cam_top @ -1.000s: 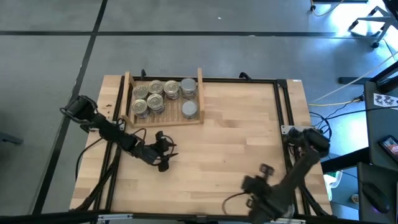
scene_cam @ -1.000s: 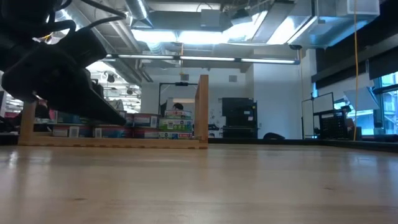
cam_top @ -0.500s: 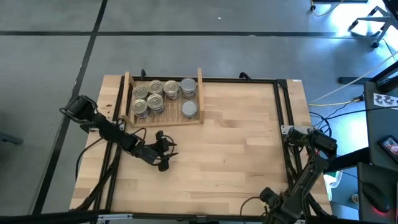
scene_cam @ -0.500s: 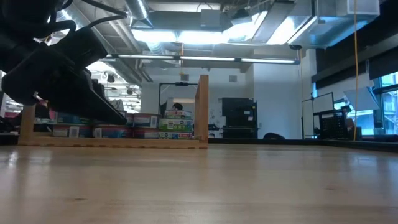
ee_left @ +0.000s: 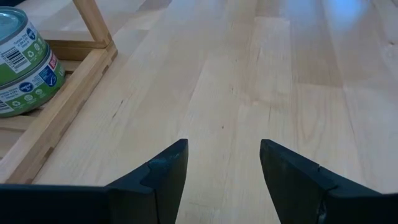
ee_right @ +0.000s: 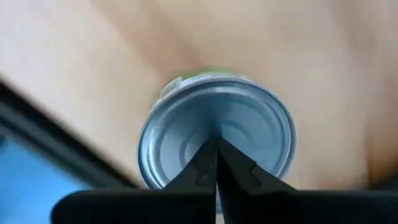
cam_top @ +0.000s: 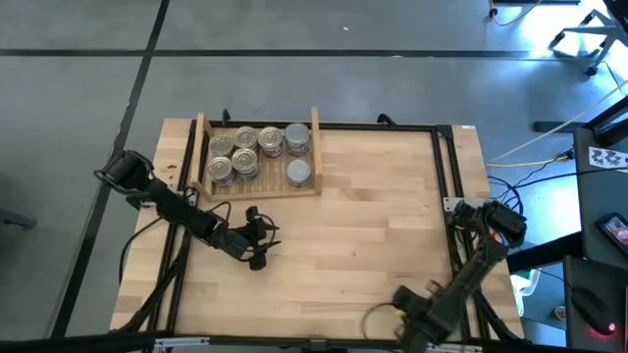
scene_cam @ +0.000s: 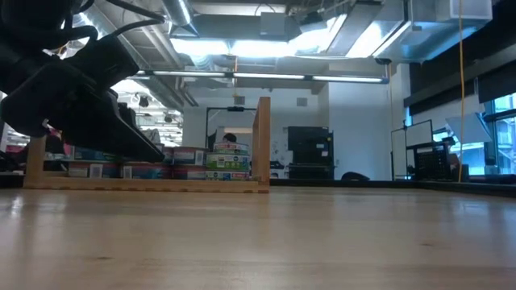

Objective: Stack canned seafood by type on shelf
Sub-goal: Move the green tuna can from the bottom right to the center

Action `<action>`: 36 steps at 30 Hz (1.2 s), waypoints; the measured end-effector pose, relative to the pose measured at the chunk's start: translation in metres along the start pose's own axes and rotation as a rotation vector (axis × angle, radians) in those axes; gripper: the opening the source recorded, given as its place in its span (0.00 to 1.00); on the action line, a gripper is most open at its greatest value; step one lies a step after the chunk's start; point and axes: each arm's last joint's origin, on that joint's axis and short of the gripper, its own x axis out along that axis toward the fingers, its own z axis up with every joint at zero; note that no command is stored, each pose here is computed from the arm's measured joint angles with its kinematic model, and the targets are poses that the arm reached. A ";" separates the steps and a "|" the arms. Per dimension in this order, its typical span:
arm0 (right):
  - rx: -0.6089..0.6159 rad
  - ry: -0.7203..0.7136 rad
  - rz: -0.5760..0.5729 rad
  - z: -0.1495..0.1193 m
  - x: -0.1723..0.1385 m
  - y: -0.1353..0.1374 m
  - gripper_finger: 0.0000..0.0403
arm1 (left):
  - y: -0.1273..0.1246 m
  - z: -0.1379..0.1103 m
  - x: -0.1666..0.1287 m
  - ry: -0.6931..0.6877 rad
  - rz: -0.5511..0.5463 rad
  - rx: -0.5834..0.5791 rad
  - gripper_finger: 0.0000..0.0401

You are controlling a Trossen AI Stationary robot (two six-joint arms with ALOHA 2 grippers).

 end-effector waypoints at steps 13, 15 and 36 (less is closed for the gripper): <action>-0.259 -0.553 0.105 0.132 -0.007 0.022 0.01 | 0.000 0.000 0.000 0.001 -0.002 0.003 0.49; -0.286 -0.583 0.124 0.150 -0.003 0.026 0.01 | -0.001 0.000 0.000 0.011 -0.025 0.012 0.49; -0.589 -1.023 0.437 0.282 -0.017 0.040 0.01 | -0.012 0.023 -0.022 0.066 -0.314 0.031 0.49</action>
